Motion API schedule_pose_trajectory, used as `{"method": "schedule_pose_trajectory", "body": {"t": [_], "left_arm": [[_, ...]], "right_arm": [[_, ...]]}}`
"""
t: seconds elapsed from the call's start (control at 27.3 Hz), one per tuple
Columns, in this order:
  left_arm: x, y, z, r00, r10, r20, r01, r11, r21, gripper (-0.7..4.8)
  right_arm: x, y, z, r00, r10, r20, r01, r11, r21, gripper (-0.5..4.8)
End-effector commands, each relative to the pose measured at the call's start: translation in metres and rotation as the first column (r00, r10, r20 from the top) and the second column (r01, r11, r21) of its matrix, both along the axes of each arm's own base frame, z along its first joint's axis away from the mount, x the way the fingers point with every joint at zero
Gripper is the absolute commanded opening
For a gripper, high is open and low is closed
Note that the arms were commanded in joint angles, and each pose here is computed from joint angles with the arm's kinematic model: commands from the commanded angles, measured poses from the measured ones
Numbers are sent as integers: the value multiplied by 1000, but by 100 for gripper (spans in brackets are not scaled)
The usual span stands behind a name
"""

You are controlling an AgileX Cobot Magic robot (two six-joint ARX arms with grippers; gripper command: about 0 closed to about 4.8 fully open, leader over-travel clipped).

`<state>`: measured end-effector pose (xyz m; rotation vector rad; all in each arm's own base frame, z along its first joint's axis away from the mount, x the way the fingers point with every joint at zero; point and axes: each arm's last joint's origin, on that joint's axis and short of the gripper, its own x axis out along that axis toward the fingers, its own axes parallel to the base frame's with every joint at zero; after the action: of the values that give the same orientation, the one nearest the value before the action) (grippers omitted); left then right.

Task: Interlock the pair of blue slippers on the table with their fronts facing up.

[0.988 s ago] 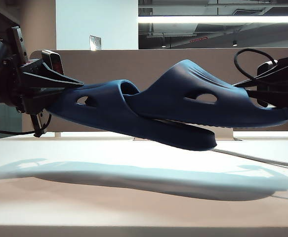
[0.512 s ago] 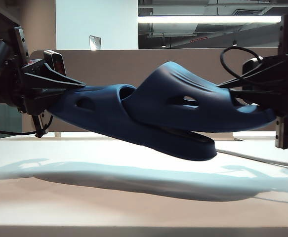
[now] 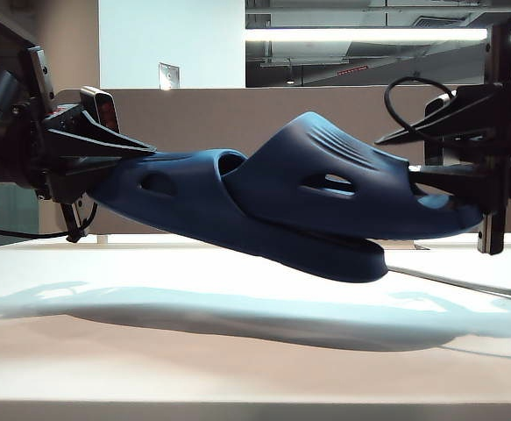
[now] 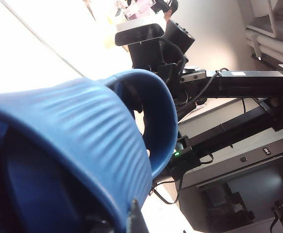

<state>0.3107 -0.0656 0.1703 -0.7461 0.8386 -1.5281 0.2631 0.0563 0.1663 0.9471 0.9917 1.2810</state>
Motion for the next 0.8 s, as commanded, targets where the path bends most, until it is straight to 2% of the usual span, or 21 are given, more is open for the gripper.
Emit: {"method": "schedule_pose_trajectory", "body": {"t": [0.04,0.18,0.66,0.77,0.8], "left_arm": [[-2,-6,4,997,-70,39,72,997,-27,-6],[-1,-5,5,996,-65,53,67,997,-26,-6],[4,25,5,998,35,50,-34,999,-24,-6],[5,28,5,997,55,58,-54,998,-20,-6],[6,28,6,995,72,66,-71,997,-15,-6]], "right_arm": [[3,4,9,994,20,108,-21,1000,12,119],[5,2,13,989,10,144,-12,1000,15,160],[11,-29,15,981,-100,168,98,995,18,181],[13,-34,21,960,-126,251,124,992,25,181],[14,-35,26,937,-144,320,142,989,30,181]]}}
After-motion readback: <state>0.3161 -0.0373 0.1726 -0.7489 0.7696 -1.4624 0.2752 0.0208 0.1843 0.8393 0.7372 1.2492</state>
